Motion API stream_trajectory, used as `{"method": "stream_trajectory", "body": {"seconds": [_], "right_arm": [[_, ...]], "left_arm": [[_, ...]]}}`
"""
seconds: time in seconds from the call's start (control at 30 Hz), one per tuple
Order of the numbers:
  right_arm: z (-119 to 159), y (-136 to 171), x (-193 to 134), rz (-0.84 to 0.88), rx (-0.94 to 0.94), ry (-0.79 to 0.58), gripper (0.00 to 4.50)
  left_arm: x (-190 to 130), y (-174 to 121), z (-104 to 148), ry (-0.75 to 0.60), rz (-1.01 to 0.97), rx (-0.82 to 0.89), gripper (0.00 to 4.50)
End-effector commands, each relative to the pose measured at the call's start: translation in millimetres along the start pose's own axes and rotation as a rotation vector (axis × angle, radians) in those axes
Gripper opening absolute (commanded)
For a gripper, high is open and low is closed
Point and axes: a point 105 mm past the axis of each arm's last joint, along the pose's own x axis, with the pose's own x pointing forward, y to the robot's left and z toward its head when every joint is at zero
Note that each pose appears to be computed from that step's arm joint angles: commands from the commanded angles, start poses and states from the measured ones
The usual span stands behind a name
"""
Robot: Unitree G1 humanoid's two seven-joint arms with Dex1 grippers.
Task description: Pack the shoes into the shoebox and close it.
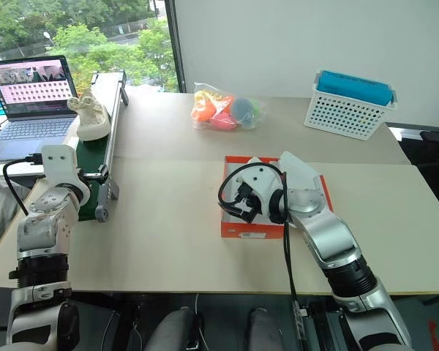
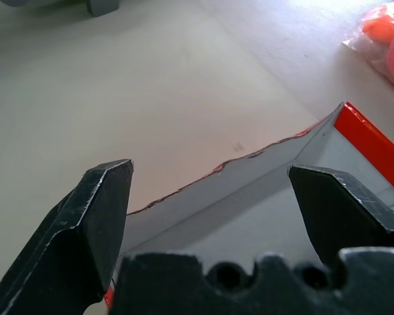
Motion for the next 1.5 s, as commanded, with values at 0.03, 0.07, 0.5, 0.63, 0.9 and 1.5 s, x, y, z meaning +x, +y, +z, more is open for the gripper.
{"method": "stream_trajectory", "body": {"seconds": [0.03,0.07,0.5,0.63,0.9,1.5], "right_arm": [[13.9,-10.4,-4.8,-0.048,-0.031,-0.047,4.43],[14.0,-10.2,-4.6,-0.049,-0.031,-0.048,4.43],[12.9,-12.1,-1.5,-0.069,-0.024,-0.047,4.43],[12.7,-12.1,-1.6,-0.069,-0.023,-0.046,4.43],[13.9,-13.4,-3.1,-0.073,-0.027,-0.048,4.49],[18.3,-19.3,-5.1,-0.092,-0.029,-0.056,4.5]], "left_arm": [[-0.9,5.9,31.6,-0.129,0.037,0.003,4.5],[-1.0,7.1,34.3,-0.143,0.043,0.001,4.5],[1.3,1.6,31.4,-0.142,0.021,0.003,4.5],[1.6,1.2,29.5,-0.135,0.017,0.0,4.5],[4.4,-12.7,6.8,-0.018,-0.034,-0.072,4.24],[1.5,-27.5,3.1,0.053,-0.063,-0.112,0.48]]}}
